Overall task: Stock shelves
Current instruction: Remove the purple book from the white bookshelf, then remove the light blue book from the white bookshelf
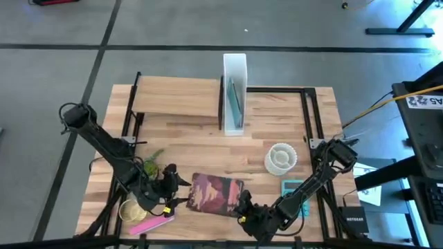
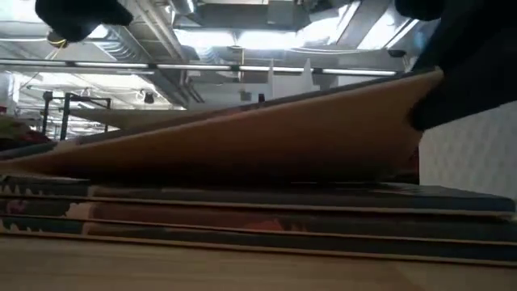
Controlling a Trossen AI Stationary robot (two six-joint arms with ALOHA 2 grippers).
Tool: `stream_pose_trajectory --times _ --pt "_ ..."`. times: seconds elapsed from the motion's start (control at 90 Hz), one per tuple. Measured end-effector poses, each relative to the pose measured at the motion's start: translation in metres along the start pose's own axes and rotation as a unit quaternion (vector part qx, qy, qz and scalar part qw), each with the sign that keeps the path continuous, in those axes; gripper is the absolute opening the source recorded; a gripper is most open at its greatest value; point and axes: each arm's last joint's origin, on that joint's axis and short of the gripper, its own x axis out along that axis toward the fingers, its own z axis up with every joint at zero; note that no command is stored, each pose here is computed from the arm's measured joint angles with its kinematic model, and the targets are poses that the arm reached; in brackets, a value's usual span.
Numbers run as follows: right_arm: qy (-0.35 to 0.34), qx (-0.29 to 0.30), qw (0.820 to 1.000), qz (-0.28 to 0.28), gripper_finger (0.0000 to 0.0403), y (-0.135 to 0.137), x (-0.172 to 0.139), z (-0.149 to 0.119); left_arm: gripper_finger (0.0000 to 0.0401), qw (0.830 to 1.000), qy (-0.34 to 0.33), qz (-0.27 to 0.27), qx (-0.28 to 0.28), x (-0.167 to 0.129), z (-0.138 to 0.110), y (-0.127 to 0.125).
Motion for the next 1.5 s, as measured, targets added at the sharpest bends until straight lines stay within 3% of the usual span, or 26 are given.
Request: stream_pose_trajectory --times 0.367,0.833,0.956,1.078,1.267,1.367,1.5 --pt "0.011 0.015 1.000 0.022 0.0012 0.002 0.000 -0.003 0.0239 0.998 0.045 0.039 -0.014 0.020 -0.025 -0.002" --pt "0.030 0.014 0.998 0.045 0.0018 0.004 -0.001 -0.007 0.0239 0.998 0.051 0.042 -0.018 0.021 -0.027 -0.001" --pt "0.035 0.017 0.998 0.050 0.0056 0.004 -0.001 -0.008 0.0239 0.998 0.051 0.042 -0.019 0.021 -0.027 -0.001" --pt "0.060 0.021 0.997 0.050 0.0119 0.001 -0.004 -0.008 0.0239 0.998 0.051 0.042 -0.019 0.021 -0.027 -0.001" --pt "0.094 0.058 0.992 0.059 0.0202 -0.009 -0.017 0.009 0.0239 0.998 0.051 0.042 -0.020 0.021 -0.027 -0.001" --pt "0.116 0.124 0.985 0.010 0.0221 -0.027 -0.029 0.023 0.0239 0.998 0.051 0.042 -0.023 0.021 -0.027 -0.001" --pt "0.128 0.133 0.981 -0.056 0.0225 -0.061 -0.045 0.037 0.0239 0.998 0.051 0.042 -0.023 0.021 -0.027 -0.001"
